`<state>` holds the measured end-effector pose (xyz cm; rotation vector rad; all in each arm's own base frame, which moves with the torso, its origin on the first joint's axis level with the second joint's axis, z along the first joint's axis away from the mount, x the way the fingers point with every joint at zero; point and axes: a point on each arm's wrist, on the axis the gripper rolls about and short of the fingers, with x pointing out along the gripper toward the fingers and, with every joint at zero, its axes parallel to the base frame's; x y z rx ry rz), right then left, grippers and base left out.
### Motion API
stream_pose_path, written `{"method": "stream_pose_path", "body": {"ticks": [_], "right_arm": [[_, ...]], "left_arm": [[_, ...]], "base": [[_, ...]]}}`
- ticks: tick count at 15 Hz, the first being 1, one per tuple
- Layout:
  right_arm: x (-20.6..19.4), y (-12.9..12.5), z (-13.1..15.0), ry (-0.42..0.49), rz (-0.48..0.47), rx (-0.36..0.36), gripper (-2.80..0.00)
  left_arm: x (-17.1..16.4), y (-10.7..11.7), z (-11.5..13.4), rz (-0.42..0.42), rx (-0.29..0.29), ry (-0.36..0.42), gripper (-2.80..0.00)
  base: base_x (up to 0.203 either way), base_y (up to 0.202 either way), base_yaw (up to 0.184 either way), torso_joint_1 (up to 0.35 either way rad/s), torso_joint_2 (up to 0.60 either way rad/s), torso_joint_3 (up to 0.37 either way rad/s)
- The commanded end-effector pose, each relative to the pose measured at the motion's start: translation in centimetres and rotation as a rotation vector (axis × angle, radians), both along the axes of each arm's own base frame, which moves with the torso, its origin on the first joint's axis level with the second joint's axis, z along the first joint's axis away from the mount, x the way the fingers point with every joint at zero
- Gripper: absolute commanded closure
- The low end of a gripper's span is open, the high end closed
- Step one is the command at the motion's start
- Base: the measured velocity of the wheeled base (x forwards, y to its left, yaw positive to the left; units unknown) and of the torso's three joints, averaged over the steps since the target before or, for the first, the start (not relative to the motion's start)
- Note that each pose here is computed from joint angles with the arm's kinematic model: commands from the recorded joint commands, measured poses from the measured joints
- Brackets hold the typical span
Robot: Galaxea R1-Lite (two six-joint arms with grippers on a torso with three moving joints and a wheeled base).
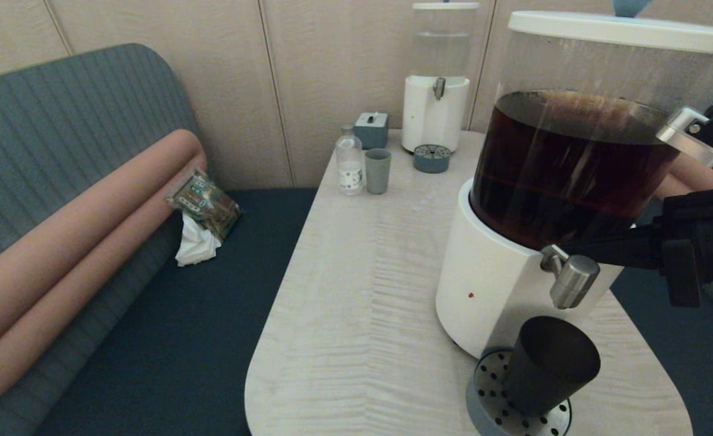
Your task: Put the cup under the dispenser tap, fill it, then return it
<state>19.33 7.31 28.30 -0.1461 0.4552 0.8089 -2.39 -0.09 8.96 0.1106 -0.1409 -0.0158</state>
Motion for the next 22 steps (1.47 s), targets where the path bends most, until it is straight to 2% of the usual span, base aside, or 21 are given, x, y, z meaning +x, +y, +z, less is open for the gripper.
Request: {"method": "stream_pose_path", "body": {"ticks": [1,8,12,22], "right_arm": [[0.18,0.06,-0.26,-0.006,0.013,-0.017,0.0],[0.59,0.32,-1.06,-0.036,0.07,-0.078,0.0],[0.75,0.37,-0.7,-0.079,0.071,-0.067,0.0],[0.68,0.44,-0.7,-0.113,0.099,-0.083,0.0]], "left_arm": [[0.35,0.0,-1.1,0.0,0.001,0.04,0.0],[0.35,0.0,-1.1,0.0,0.001,0.04,0.0],[0.35,0.0,-1.09,0.0,0.001,0.039,0.0],[0.35,0.0,-1.1,0.0,0.001,0.04,0.0]], "base": [[0.0,0.0,0.0,0.0,0.0,0.0],[0.0,0.0,0.0,0.0,0.0,0.0],[0.0,0.0,0.0,0.0,0.0,0.0],[0.0,0.0,0.0,0.0,0.0,0.0]]}}
